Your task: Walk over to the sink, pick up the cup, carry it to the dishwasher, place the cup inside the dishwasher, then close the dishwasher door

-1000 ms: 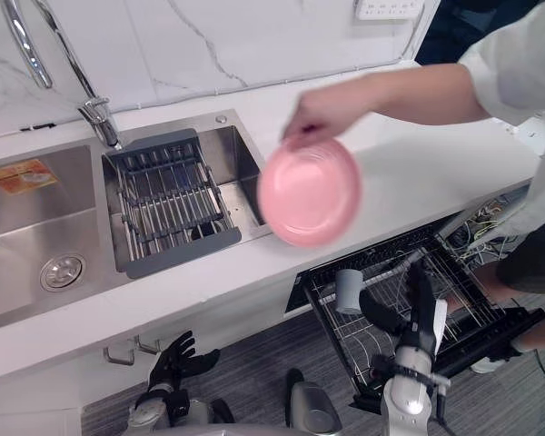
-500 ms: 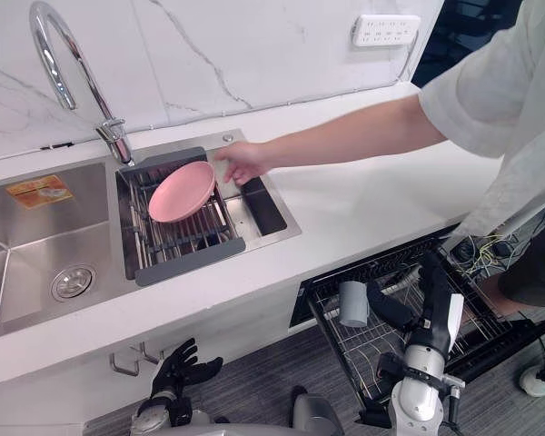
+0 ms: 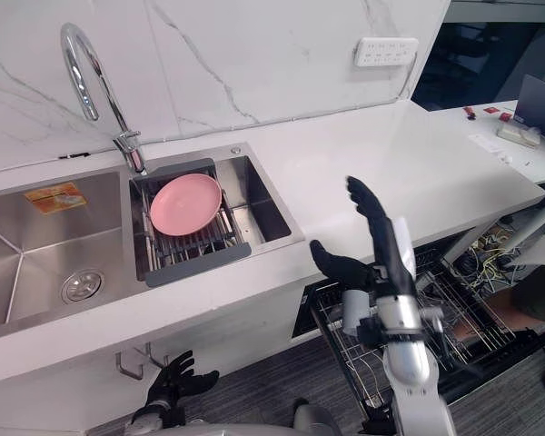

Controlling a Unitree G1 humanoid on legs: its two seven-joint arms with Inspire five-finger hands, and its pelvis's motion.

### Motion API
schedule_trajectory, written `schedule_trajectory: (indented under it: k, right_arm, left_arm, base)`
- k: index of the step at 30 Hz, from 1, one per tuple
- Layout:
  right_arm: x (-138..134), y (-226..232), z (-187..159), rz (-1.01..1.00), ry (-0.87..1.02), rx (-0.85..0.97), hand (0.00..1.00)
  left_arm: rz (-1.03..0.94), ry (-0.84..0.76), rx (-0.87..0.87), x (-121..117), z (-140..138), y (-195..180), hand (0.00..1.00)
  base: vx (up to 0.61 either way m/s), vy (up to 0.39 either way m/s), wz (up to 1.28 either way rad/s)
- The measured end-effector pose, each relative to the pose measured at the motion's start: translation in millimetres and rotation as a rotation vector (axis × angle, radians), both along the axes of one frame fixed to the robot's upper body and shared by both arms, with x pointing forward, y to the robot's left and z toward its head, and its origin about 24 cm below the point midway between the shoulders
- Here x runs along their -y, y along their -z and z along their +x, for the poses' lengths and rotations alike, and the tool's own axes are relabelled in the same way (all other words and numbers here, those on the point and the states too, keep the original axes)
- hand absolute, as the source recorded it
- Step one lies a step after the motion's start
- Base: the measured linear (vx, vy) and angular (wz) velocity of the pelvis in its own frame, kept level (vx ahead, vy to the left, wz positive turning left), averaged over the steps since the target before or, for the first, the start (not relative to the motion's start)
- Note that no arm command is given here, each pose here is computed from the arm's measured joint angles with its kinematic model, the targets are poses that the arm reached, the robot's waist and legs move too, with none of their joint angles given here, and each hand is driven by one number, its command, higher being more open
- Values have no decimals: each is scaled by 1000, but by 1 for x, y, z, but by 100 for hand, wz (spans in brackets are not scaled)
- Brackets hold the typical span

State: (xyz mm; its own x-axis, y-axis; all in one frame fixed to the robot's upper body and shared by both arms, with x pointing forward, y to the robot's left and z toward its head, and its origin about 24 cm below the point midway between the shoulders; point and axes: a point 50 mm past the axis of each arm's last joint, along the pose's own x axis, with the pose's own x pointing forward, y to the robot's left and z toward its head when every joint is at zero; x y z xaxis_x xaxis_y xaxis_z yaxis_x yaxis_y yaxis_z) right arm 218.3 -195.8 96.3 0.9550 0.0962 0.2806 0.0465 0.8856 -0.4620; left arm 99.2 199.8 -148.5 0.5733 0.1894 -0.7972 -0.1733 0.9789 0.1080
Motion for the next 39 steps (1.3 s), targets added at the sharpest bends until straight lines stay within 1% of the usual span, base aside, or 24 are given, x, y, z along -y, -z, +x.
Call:
schedule_trajectory:
  k: [3,6,8,10,13,16,18,24,31,33,39]
  right_arm:
    - [2,5,13,-53,-25,-34,90]
    - [-2,8,30,-143,-92,-67,90]
    - [-7,5,43,-252,-147,-73,90]
    - [-10,1,51,-312,-170,-63,90]
    - [-9,-2,62,-358,-168,-60,90]
    - [-5,-2,74,-426,-160,-77,90]
    - [-5,-12,79,-447,-155,-38,90]
    - [-1,-20,97,-505,-96,-13,90]
    - [-4,-30,106,-565,-50,24,90]
    - [-7,-36,109,-562,-45,49,90]
    - [-20,-66,103,-490,-34,211,90]
  left_arm:
    - [15,0,-5,-6,0,0,90]
    - [27,1,-8,-11,-1,-1,90]
    - [38,3,-11,-15,-1,-1,90]
    - [46,4,-10,-18,0,-1,90]
    - [57,3,-2,-22,2,-2,90]
    - [61,-7,-11,-24,-1,-2,90]
    - [66,-14,-21,-26,-5,-1,90]
    - [74,-23,-18,-25,-4,-2,90]
    - [66,-47,-4,-24,-2,-2,90]
    - [71,-54,-6,-24,-3,-2,90]
    - [74,-56,18,-24,0,-5,90]
  base:
    - [8,27,22]
    - [-2,35,14]
    - [-4,36,13]
    - [0,22,21]
    - [6,2,15]
    - [29,-8,15]
    - [29,-23,14]
    - [8,-27,25]
    - [-4,-3,14]
    - [15,4,5]
    - [0,0,0]
